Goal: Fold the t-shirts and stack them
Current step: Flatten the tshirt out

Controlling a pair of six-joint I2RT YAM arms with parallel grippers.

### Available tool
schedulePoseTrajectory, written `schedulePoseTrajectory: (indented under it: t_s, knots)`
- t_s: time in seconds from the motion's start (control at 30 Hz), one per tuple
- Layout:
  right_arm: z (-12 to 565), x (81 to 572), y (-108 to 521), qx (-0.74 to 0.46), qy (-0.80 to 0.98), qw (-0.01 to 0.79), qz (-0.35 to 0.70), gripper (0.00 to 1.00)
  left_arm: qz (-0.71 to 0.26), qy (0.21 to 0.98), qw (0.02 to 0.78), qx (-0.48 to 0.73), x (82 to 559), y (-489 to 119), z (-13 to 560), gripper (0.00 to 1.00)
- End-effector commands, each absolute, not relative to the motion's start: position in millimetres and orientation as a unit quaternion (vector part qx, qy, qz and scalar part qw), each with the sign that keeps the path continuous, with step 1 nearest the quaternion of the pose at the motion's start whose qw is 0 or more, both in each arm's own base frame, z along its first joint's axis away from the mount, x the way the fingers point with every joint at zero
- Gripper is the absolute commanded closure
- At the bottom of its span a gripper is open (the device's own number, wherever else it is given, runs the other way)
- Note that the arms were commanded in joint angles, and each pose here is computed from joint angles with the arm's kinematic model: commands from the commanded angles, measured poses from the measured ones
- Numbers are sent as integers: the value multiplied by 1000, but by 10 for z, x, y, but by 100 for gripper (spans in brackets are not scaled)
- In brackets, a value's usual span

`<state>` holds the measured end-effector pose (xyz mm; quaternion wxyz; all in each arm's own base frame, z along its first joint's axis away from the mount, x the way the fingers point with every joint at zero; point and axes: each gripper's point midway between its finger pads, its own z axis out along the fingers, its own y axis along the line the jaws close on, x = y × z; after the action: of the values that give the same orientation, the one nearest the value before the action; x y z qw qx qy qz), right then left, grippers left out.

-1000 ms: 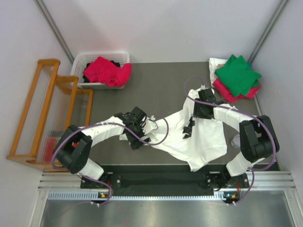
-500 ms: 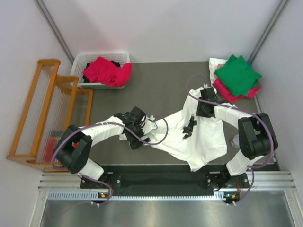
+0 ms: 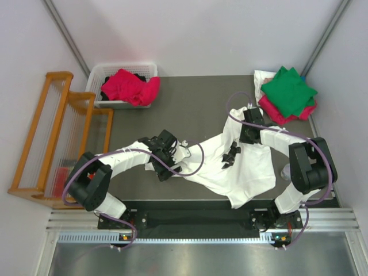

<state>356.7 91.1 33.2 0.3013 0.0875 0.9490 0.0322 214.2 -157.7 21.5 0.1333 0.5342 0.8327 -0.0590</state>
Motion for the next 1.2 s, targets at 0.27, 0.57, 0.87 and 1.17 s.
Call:
schedulePoseTrajectory:
  t_s: [0.27, 0.57, 0.87, 1.17]
  knots:
    - [473, 3678, 939, 91, 941, 322, 48, 85, -60, 837, 158, 520, 2178, -1588, 428, 49]
    - [583, 3695, 958, 90, 939, 328, 54, 85, -39, 836, 174, 519, 2289, -1555, 579, 46]
    - [639, 3670, 947, 89, 938, 331, 54, 86, -45, 847, 140, 511, 2124, -1447, 473, 45]
    - [660, 3695, 958, 90, 938, 331, 54, 87, -82, 848, 85, 516, 1761, -1371, 352, 48]
